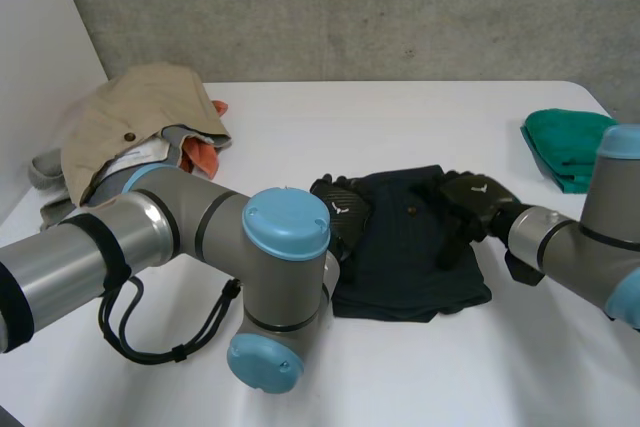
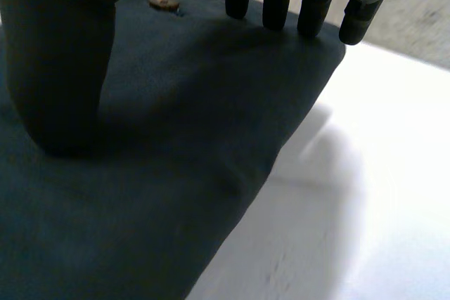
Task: Fold the laundry.
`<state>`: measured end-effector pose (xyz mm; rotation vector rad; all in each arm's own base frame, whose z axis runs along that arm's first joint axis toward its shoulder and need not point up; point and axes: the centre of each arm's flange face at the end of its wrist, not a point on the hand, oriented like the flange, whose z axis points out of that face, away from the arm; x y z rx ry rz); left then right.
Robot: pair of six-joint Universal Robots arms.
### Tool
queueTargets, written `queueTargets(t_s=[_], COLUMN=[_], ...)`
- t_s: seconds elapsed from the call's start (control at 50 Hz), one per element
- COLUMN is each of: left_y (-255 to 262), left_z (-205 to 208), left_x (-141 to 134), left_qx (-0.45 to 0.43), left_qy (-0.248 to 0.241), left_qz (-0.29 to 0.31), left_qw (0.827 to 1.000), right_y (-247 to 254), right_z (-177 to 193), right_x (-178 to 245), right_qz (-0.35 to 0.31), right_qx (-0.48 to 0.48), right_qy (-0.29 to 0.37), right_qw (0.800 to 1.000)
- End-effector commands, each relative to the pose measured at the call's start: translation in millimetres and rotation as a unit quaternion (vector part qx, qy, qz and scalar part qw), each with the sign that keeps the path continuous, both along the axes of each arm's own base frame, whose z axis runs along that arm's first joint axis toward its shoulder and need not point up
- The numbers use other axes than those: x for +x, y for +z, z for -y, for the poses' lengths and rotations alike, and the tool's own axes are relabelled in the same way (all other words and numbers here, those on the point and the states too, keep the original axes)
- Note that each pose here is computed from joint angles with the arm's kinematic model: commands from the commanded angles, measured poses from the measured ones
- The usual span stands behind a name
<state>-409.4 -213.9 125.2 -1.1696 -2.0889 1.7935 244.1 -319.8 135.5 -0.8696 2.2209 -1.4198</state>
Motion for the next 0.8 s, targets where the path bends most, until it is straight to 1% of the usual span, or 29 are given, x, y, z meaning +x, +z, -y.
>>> queueTargets(t_s=[0.02, 0.12, 0.18, 0.26, 0.28, 0.3, 0.34, 0.36, 0.42, 0.44, 0.54, 0.62, 0.8], left_y=[6.4, 31.0, 53.7, 96.0, 104.9, 120.3, 133.4, 143.4, 152.4, 155.6, 158.5, 158.7, 154.4], left_z=[-5.0, -3.1, 3.1, 12.8, 13.5, 14.9, 12.4, 9.3, 3.2, -0.7, -7.1, -9.4, -10.9], left_x=[-2.7, -3.2, 0.4, 9.7, 11.3, 14.3, 15.0, 15.0, 14.3, 14.5, 19.7, 20.8, 18.7], left_qx=[0.005, -0.011, -0.029, -0.061, -0.068, -0.078, -0.085, -0.086, -0.073, -0.059, -0.005, 0.029, 0.036], left_qy=[-0.024, -0.033, -0.028, -0.019, -0.022, -0.031, -0.049, -0.071, -0.111, -0.139, -0.209, -0.235, -0.237], left_qz=[-0.004, -0.026, -0.046, -0.085, -0.092, -0.106, -0.120, -0.134, -0.154, -0.167, -0.196, -0.210, -0.211], left_qw=[1.000, 0.999, 0.998, 0.994, 0.993, 0.991, 0.988, 0.985, 0.979, 0.974, 0.958, 0.949, 0.948], right_y=[-0.4, 15.1, 25.7, 52.1, 62.3, 65.0, 67.4, 64.6, 51.4, 40.7, 9.2, -2.4, -28.2], right_z=[1.7, 3.0, -0.5, -12.2, -20.0, -25.3, -35.7, -46.7, -67.1, -81.9, -119.6, -122.3, -102.7], right_x=[-3.2, -6.5, -8.1, -10.3, -12.2, -12.8, -14.0, -14.9, -13.9, -10.8, -6.7, -6.2, -1.7], right_qz=[-0.084, -0.108, -0.107, -0.093, -0.086, -0.083, -0.079, -0.079, -0.083, -0.089, -0.112, -0.112, -0.108], right_qx=[-0.033, -0.068, -0.085, -0.146, -0.178, -0.191, -0.213, -0.229, -0.231, -0.225, -0.193, -0.209, -0.242], right_qy=[0.002, -0.009, -0.011, -0.016, -0.018, -0.018, -0.017, -0.015, -0.002, 0.013, 0.052, 0.054, 0.044], right_qw=[0.996, 0.992, 0.991, 0.985, 0.980, 0.978, 0.974, 0.970, 0.969, 0.970, 0.973, 0.970, 0.963])
